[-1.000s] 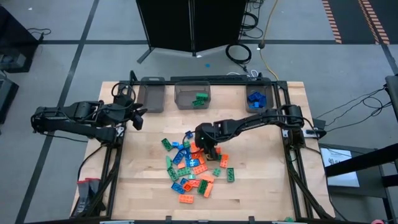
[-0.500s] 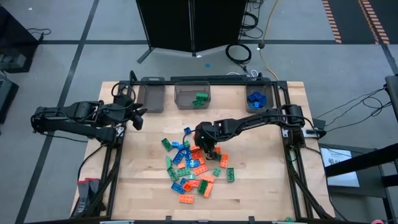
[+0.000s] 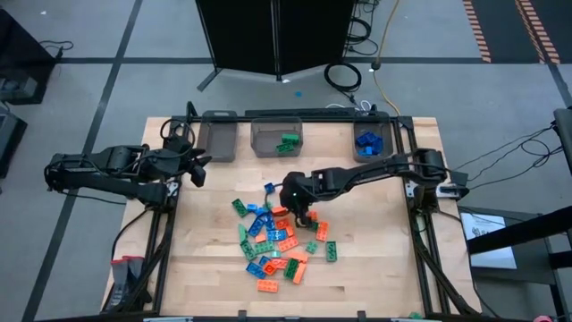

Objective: Sort blocks
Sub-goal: Put the orange game piece into the left black bin

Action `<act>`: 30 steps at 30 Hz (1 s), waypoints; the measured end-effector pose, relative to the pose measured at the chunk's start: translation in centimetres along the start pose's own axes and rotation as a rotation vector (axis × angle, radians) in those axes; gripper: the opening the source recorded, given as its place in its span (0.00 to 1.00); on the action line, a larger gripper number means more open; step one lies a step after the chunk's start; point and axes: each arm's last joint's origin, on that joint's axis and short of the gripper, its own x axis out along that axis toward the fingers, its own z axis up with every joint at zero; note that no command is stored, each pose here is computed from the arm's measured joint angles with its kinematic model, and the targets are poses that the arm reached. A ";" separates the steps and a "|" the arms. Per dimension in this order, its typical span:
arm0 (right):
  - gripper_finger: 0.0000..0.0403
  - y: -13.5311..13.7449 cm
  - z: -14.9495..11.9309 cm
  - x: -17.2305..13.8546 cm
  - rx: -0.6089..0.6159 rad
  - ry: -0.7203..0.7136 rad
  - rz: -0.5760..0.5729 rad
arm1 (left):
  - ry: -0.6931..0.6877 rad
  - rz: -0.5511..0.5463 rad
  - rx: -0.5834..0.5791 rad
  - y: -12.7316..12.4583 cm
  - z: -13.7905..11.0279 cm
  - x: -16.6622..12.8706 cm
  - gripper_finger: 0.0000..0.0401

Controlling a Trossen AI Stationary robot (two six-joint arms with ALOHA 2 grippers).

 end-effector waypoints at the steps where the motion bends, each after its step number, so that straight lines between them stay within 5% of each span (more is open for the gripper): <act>1: 0.11 -0.1 0.2 -0.5 0.001 -0.014 -0.002 | 0.000 0.000 0.000 0.0 0.0 0.0 0.40; 8: 0.11 -2.0 1.7 -3.8 0.037 -0.152 -0.161 | -0.008 0.011 0.001 0.0 0.0 0.0 0.40; 15: 0.11 -7.3 5.5 -5.8 0.116 -0.343 -0.278 | -0.019 0.021 -0.001 0.0 0.1 0.0 0.40; 23: 0.11 -12.8 11.3 -3.5 0.141 -0.395 -0.335 | -0.018 0.019 -0.002 0.0 0.1 0.0 0.40; 30: 0.11 -16.5 14.2 1.6 0.206 -0.424 -0.288 | -0.016 0.018 -0.001 0.0 0.1 0.0 0.40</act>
